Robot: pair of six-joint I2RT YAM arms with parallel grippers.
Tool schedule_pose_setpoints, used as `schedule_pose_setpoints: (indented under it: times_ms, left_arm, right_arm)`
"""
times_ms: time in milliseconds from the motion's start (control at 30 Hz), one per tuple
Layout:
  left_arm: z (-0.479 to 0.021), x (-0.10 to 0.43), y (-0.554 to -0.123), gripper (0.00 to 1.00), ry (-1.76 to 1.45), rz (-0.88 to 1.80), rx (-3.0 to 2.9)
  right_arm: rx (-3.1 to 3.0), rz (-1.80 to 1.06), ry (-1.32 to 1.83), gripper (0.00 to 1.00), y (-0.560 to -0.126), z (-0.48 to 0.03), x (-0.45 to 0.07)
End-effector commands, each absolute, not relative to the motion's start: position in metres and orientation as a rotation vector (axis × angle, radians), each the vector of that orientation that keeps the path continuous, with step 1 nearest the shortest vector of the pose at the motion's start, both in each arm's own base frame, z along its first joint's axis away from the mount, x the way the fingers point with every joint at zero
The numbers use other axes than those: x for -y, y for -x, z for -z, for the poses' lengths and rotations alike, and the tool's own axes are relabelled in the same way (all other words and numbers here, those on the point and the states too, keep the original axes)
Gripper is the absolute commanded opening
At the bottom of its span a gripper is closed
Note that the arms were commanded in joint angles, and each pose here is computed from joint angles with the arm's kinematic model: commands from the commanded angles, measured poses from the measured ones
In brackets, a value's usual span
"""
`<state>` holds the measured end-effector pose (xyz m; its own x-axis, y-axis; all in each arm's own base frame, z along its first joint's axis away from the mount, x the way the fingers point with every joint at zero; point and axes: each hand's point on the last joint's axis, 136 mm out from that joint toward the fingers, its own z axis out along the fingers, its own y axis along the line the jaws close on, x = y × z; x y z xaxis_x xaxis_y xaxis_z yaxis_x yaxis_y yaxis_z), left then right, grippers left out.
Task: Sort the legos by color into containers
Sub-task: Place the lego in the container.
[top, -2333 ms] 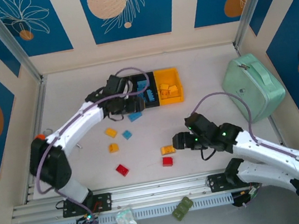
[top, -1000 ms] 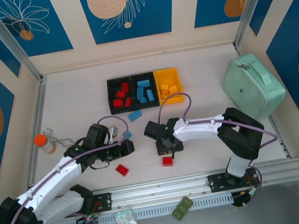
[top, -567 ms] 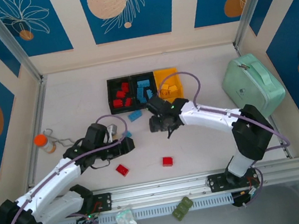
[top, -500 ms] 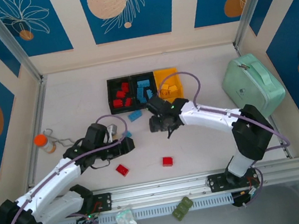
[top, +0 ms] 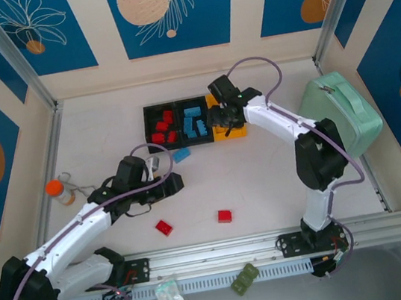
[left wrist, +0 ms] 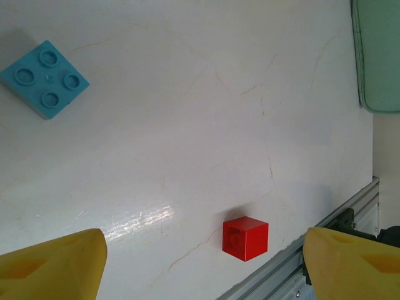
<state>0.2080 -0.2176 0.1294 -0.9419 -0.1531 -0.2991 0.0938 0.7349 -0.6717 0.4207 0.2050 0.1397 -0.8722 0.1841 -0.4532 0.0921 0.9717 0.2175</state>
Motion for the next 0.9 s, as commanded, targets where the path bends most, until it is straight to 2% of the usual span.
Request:
schedule_pose_setpoints:
  times_ms: [0,333,867]
  left_arm:
    - [-0.138,0.220,-0.209,0.81,0.049,1.056,-2.579]
    - [-0.134,0.210,-0.201,0.81,0.080,1.022,-2.591]
    - [-0.129,0.205,-0.198,0.81,0.103,0.990,-2.624]
  right_arm:
    - [-2.647,-0.271,-0.204,0.60,-0.440,-0.143,-0.203]
    - [-2.671,-0.171,-0.301,0.60,-0.495,-0.125,-0.186]
    - [-2.715,-0.136,-0.382,0.62,-0.533,-0.090,-0.180]
